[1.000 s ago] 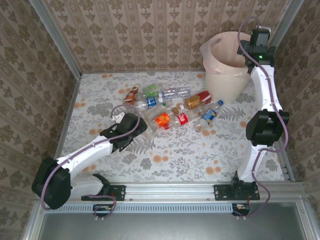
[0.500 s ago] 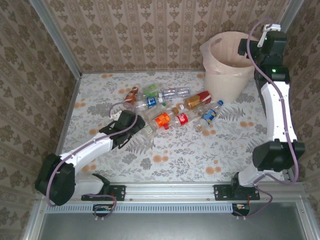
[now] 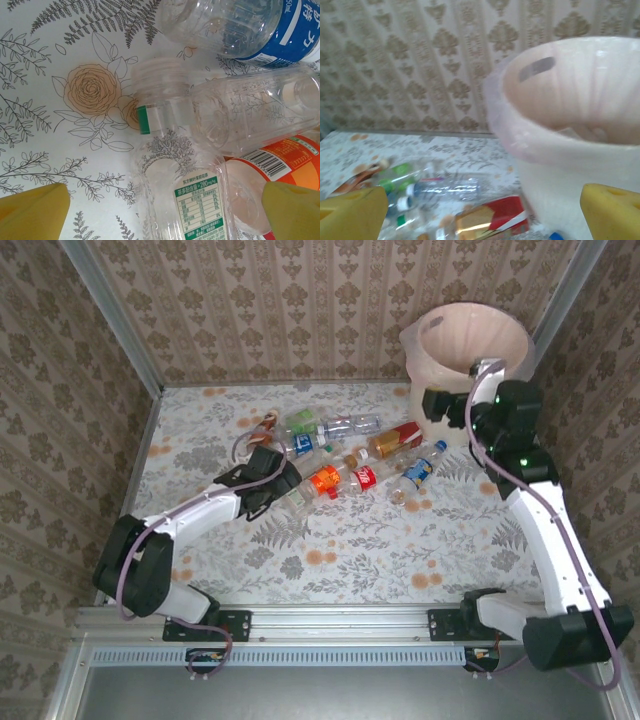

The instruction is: Put the plastic bottles in the bin

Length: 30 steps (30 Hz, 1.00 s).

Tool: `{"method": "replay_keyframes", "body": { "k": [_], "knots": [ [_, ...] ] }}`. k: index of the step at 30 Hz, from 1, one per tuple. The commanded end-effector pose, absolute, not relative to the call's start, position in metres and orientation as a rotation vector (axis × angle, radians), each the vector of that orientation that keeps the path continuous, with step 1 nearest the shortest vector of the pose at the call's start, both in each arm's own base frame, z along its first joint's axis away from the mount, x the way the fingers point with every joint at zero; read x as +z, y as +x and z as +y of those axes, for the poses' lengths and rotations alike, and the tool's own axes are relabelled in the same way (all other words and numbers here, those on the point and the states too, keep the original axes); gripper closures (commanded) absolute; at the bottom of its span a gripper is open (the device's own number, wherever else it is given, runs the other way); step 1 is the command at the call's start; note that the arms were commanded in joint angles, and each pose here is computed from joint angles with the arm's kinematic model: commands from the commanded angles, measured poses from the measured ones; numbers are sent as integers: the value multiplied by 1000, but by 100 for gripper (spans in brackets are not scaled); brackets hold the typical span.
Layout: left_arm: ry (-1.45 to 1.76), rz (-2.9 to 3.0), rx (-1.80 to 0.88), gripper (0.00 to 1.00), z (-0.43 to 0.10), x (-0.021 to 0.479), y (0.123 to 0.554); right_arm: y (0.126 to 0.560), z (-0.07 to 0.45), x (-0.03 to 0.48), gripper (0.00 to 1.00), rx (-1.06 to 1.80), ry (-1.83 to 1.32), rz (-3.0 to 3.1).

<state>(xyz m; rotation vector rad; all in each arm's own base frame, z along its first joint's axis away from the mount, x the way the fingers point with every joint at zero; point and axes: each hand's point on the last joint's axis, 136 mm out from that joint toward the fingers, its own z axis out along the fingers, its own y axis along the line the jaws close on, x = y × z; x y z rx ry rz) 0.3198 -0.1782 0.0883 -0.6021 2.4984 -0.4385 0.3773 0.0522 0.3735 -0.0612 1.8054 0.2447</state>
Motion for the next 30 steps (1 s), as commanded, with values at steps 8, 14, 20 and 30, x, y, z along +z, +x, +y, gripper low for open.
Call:
{"method": "replay_keyframes", "body": {
  "k": [8, 14, 20, 30],
  "knots": [
    [-539, 2545, -395, 0, -197, 83, 332, 340, 96, 349, 0, 361, -195, 1795],
    [-488, 2584, -349, 6, -202, 72, 338, 338, 102, 344, 0, 357, -214, 1808],
    [-506, 2611, -318, 24, -200, 57, 333, 337, 102, 342, 0, 341, -225, 1811],
    [-514, 2651, -274, 35, -196, 36, 332, 342, 107, 333, 0, 347, -236, 1834]
  ]
}}
